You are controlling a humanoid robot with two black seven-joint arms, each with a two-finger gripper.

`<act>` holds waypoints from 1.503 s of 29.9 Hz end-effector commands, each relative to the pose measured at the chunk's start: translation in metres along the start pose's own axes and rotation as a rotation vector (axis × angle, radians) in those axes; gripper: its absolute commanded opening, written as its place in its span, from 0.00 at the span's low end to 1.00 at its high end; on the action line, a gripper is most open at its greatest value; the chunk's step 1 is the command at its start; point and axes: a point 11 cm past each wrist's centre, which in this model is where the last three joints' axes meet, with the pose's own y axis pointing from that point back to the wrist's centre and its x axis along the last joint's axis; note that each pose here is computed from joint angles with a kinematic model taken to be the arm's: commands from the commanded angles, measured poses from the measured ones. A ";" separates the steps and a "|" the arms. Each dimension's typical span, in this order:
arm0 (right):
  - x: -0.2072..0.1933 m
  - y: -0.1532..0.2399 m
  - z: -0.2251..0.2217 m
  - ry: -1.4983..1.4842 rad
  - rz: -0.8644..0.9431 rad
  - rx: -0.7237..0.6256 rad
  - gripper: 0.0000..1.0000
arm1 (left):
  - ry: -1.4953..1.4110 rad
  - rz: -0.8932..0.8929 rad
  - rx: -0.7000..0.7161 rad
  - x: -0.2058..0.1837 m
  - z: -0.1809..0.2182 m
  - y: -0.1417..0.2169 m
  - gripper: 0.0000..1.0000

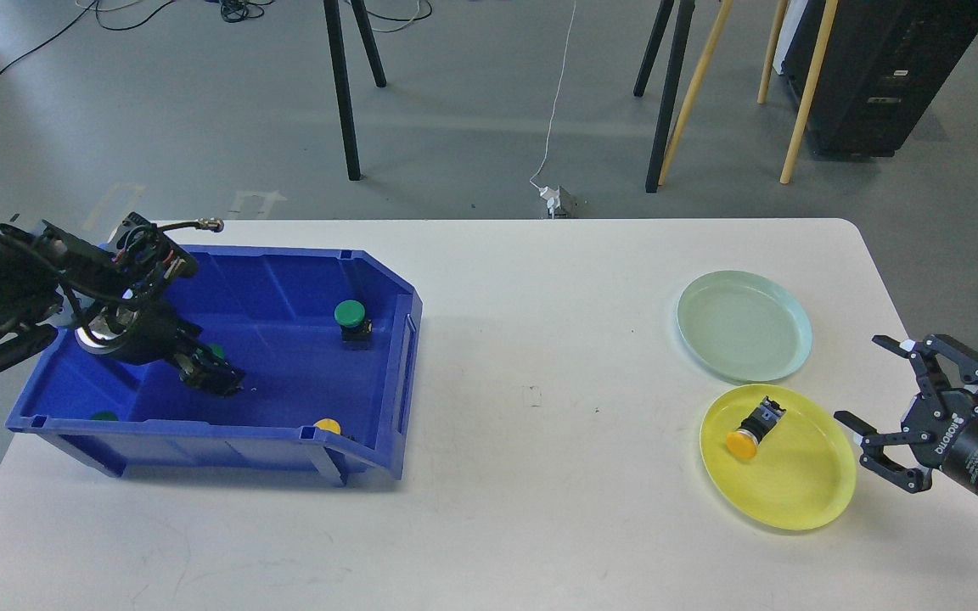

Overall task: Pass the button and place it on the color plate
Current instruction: 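Grasp a green-topped button in the bin with the left gripper, then extend the left arm and take the green button with the right gripper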

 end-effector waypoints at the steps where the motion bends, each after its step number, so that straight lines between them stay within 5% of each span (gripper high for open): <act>1: 0.000 0.001 0.002 -0.002 0.000 -0.003 0.99 | 0.016 -0.012 0.012 -0.004 -0.004 -0.006 0.88; 12: 0.001 0.003 0.006 -0.006 0.004 -0.011 0.99 | 0.018 -0.012 0.021 -0.001 -0.005 -0.009 0.54; 13: 0.001 0.003 0.006 -0.006 0.004 -0.011 0.99 | 0.018 -0.014 0.021 -0.001 -0.005 -0.009 0.48; 15: 0.001 0.002 0.005 -0.005 0.004 -0.009 0.99 | 0.018 -0.016 0.022 -0.002 -0.005 -0.009 0.12; 18: 0.001 0.003 0.004 -0.004 0.005 -0.006 0.99 | 0.020 -0.015 0.023 -0.002 -0.006 -0.009 0.03; 23: 0.001 0.002 0.002 -0.004 0.004 0.000 0.99 | 0.001 0.060 0.003 0.025 0.000 0.007 0.02; 26: 0.001 0.002 0.000 -0.001 0.004 0.006 0.99 | 0.011 0.223 -0.030 0.063 0.002 0.051 0.03; 32: 0.008 0.011 -0.040 0.058 0.028 0.072 0.99 | 0.195 0.652 -0.411 0.135 0.060 0.133 0.03; 38: 0.004 0.014 -0.086 0.116 0.021 0.171 0.99 | 0.475 0.791 -0.885 0.221 0.141 0.100 0.03; 45: -0.048 -0.001 -0.121 0.178 -0.136 0.214 0.99 | 0.591 0.778 -1.092 0.272 0.247 0.044 0.03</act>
